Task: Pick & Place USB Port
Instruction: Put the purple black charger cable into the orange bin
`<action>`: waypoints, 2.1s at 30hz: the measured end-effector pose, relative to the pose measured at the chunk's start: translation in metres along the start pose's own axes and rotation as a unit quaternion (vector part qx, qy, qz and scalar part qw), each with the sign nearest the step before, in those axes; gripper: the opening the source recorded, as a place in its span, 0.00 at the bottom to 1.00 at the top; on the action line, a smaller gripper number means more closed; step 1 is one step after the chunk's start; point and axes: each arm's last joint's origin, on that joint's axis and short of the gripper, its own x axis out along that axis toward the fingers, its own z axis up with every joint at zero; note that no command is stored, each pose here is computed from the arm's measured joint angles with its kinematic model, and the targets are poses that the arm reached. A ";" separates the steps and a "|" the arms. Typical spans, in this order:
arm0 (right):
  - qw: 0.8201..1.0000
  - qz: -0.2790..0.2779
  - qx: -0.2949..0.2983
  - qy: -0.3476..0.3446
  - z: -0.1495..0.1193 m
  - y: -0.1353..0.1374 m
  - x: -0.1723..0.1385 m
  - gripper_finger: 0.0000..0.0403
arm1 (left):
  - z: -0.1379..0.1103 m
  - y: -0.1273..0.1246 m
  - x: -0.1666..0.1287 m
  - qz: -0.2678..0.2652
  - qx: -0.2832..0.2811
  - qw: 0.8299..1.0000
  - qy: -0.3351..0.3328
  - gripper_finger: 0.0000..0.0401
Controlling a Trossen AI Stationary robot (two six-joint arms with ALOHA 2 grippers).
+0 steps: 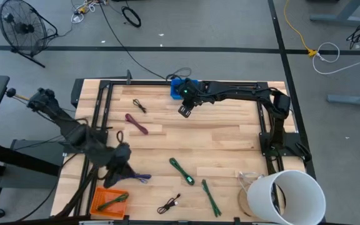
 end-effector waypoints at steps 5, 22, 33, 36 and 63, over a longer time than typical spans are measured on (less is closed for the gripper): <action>1.000 0.001 -0.002 -0.006 0.001 0.000 0.000 0.26 | -0.022 -0.018 0.013 0.014 -0.084 0.996 0.021 0.02; 1.000 0.007 0.004 -0.024 0.005 0.001 0.000 0.26 | -0.102 -0.053 0.080 0.101 -0.144 0.982 0.074 0.02; 0.999 0.008 -0.008 -0.033 0.006 0.001 0.000 0.26 | -0.119 -0.056 0.070 0.124 -0.137 0.981 0.061 0.02; 0.999 0.010 -0.008 -0.033 0.006 0.002 0.000 0.26 | -0.123 -0.054 0.067 0.142 -0.144 0.977 0.068 0.02; 0.998 0.025 -0.002 -0.049 0.010 0.003 -0.001 0.26 | -0.119 -0.032 0.064 0.218 -0.026 0.967 0.132 0.16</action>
